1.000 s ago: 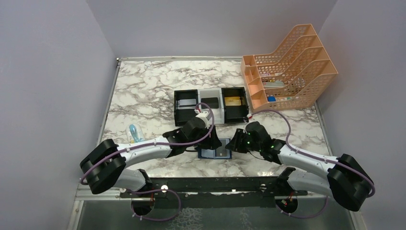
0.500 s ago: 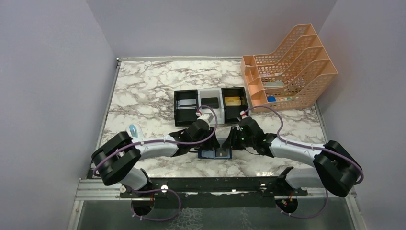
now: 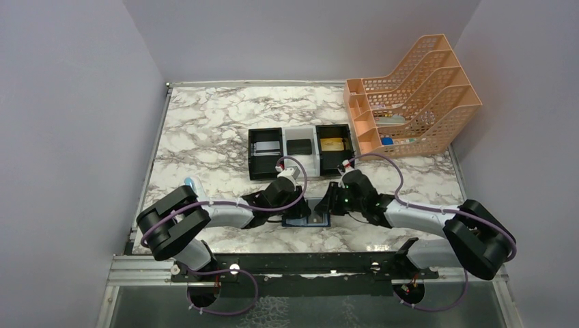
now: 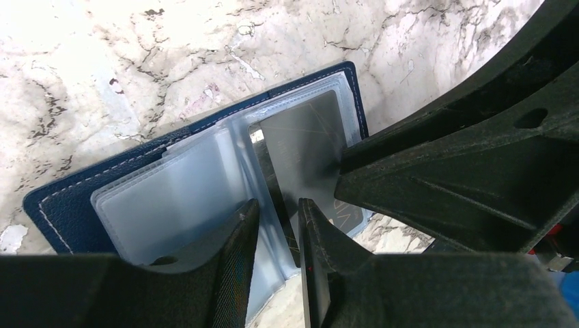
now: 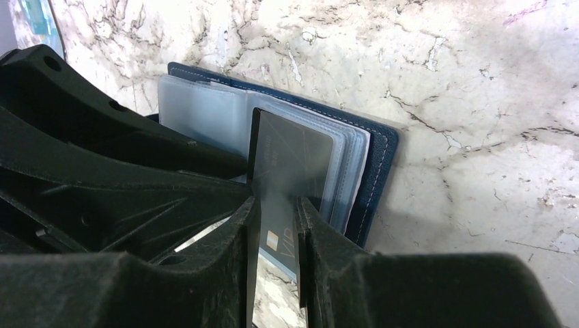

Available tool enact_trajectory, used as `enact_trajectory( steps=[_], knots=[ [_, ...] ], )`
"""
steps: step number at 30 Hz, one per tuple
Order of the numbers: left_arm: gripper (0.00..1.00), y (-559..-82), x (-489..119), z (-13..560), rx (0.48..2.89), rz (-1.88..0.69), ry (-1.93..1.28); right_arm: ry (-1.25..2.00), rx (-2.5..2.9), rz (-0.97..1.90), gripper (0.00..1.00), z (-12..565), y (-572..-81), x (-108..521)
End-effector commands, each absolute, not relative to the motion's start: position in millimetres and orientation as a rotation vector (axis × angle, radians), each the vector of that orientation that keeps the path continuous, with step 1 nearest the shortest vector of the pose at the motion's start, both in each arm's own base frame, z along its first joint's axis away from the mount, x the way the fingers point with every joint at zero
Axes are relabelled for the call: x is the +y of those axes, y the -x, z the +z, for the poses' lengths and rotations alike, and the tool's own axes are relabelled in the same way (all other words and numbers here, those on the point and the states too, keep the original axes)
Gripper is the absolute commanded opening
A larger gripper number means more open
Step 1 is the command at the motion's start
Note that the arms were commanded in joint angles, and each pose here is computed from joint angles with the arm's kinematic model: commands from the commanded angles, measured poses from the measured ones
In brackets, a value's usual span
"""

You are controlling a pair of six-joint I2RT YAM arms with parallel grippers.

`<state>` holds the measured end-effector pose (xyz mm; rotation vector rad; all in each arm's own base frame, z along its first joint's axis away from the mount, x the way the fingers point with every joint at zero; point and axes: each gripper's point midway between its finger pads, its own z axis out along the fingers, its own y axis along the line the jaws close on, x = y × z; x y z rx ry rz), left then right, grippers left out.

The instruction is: Take the credit cards out of the card holder

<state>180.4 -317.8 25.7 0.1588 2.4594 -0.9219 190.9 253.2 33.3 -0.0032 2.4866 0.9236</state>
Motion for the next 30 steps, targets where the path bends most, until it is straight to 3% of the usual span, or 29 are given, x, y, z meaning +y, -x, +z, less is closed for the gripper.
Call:
enact_trajectory(
  steps=[1, 13, 30],
  knots=[
    [0.31, -172, -301, 5, 2.499, -0.851, -0.124, 0.048, 2.590, 0.796, 0.26, 5, -172, 229],
    [0.29, -173, -297, 2, 2.484, -0.828, -0.111, 0.179, 2.445, 0.803, 0.27, 56, -193, 239],
    [0.29, -169, -292, 1, 2.480, -0.836, -0.082, 0.176, 2.565, 0.776, 0.27, 17, -180, 235]
  ],
)
